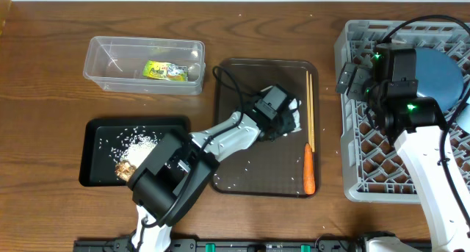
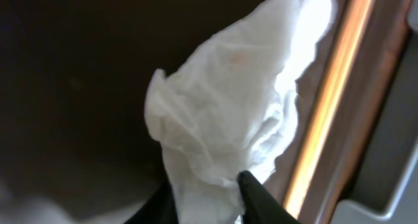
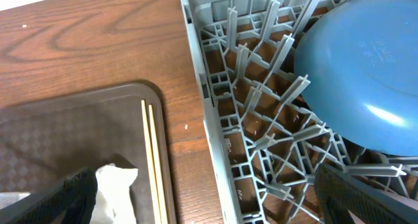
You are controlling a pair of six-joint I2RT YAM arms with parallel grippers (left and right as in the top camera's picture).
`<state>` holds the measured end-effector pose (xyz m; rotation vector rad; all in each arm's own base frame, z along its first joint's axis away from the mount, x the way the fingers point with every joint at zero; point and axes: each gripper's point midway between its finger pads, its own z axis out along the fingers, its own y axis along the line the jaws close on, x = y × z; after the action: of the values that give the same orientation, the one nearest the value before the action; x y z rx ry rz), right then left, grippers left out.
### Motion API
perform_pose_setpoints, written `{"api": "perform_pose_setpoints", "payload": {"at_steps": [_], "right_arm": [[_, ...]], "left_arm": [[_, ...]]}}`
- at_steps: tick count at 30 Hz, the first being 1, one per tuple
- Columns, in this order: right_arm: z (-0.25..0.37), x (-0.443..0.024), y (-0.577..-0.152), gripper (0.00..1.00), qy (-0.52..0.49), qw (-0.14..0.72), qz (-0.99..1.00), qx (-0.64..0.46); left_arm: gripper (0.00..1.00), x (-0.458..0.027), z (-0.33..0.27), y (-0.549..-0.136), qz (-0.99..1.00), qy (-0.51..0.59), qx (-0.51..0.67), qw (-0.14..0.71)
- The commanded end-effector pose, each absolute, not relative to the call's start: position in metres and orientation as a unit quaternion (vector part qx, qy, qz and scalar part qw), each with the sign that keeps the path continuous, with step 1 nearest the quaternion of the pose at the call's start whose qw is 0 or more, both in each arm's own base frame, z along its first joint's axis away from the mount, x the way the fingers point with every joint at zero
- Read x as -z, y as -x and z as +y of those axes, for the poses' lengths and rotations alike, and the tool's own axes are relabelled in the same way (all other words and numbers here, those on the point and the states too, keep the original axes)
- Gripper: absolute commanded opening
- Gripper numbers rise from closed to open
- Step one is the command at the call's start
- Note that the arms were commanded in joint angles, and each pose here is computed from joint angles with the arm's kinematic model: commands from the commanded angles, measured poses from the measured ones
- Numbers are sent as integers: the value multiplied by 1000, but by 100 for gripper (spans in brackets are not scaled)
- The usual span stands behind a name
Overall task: Sort waste into correct bins and load items into the dishwasher rack
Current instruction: 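Close the left gripper on the white tissue, then carry the tissue left over the clear bin and release it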
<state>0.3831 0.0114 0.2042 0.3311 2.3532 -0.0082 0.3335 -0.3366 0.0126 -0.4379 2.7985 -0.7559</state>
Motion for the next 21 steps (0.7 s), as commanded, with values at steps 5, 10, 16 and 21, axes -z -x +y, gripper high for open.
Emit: {"api": "perform_pose_setpoints", "payload": {"at_steps": [5,10,16,21], "right_arm": [[8,-208,-383,99,-134,379,916,10],[8,-208,-383,99,-134,379,916,10],[8,-208,-383,99,-134,379,916,10],[8,-208,-383,99,-134,379,916,10]], "left_arm": [[7,-22,-315,-346,951,147,244,124],[6,-73,-306,-363,938,127,268,181],[6,-159,-264,-390,902,155,277,294],[6,-219,-188,-418,853,236,235,402]]}}
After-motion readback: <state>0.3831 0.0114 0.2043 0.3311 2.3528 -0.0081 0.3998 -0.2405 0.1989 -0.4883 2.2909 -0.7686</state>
